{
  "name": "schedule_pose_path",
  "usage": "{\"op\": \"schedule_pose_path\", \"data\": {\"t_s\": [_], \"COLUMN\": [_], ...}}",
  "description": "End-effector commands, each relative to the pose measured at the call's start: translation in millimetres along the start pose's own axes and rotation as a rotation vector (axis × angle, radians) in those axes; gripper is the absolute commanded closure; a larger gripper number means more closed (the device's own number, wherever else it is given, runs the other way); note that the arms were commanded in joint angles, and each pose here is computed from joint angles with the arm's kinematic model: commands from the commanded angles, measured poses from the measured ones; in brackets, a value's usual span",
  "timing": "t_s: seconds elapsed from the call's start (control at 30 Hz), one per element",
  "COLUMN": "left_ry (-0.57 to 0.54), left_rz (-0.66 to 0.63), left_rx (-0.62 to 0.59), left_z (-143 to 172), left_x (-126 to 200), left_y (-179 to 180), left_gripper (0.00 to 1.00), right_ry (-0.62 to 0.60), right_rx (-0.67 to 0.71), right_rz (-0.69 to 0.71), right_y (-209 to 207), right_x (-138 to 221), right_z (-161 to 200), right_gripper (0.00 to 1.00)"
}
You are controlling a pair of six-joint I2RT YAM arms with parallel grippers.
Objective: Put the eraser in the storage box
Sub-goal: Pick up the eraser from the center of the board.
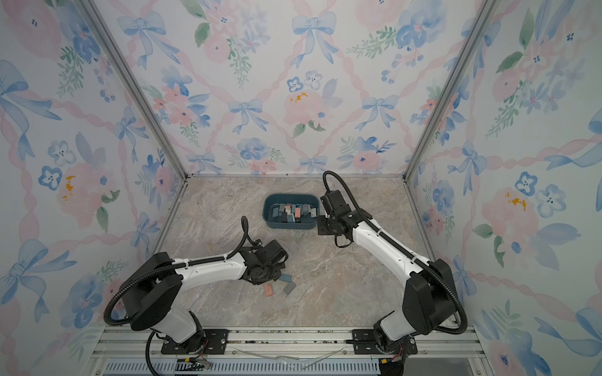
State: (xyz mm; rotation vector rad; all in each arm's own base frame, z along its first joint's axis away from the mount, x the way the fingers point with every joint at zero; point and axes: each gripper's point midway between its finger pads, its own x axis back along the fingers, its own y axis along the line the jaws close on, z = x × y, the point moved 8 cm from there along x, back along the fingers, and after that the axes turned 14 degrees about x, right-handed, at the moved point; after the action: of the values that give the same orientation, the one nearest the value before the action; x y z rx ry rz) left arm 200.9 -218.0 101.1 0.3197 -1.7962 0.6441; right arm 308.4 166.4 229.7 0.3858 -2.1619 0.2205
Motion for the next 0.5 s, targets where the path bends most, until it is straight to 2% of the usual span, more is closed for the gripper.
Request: {"op": "schedule_pose_path", "data": {"t_s": [0.0, 0.3, 0.47], "left_ry": [0.012, 0.058, 0.084], "left_rz": [-0.021, -0.06, -0.066], "left_rx": [0.025, -0.001, -0.041], "left_z": [0, 4, 7], "left_x": [-4, -18, -21], "left_y": [-2, -4, -5], "left_gripper": [0.5, 0.51, 0.57], "right_ry": [-0.03, -0.032, -0.032], "right_rx": [-0.033, -0.06, -0.067], "right_rz": [0.005, 0.013, 0.018], "right_y": [-6, -13, -17], "right_x": [9, 12, 15], "right_z": [1, 12, 15], "right_gripper": [0.48, 0.47, 0.47]}}
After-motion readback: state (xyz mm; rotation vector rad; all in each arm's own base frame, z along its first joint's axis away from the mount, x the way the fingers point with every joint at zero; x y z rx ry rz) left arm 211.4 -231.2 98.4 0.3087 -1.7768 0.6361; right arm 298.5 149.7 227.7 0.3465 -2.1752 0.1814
